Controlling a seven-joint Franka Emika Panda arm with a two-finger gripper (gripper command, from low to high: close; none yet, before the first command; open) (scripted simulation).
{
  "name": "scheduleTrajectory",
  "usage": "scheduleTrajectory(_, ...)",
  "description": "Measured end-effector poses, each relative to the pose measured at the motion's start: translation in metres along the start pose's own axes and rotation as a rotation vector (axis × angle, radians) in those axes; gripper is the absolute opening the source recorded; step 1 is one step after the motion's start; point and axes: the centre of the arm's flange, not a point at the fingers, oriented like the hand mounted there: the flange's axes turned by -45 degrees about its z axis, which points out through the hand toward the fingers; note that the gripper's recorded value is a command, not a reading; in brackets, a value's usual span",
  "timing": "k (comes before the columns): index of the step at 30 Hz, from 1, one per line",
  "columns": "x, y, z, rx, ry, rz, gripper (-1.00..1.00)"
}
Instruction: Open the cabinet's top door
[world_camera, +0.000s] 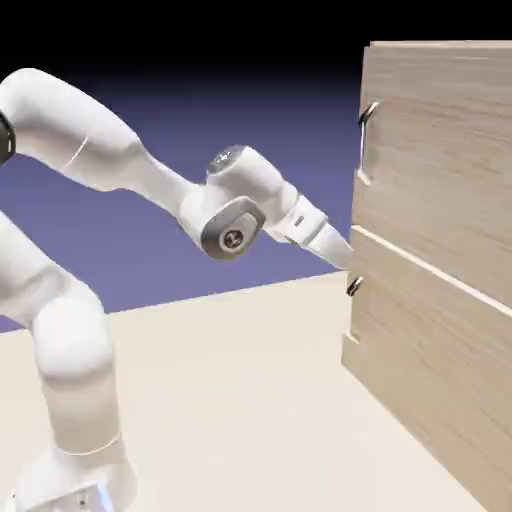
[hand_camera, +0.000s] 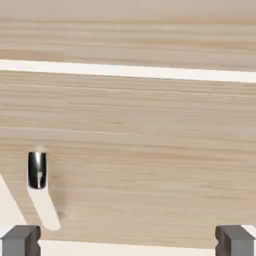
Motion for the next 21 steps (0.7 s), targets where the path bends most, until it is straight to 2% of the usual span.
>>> scheduleTrajectory(21,0.067,0.026,-0.063,-0.028,0.275,0.062,0.0)
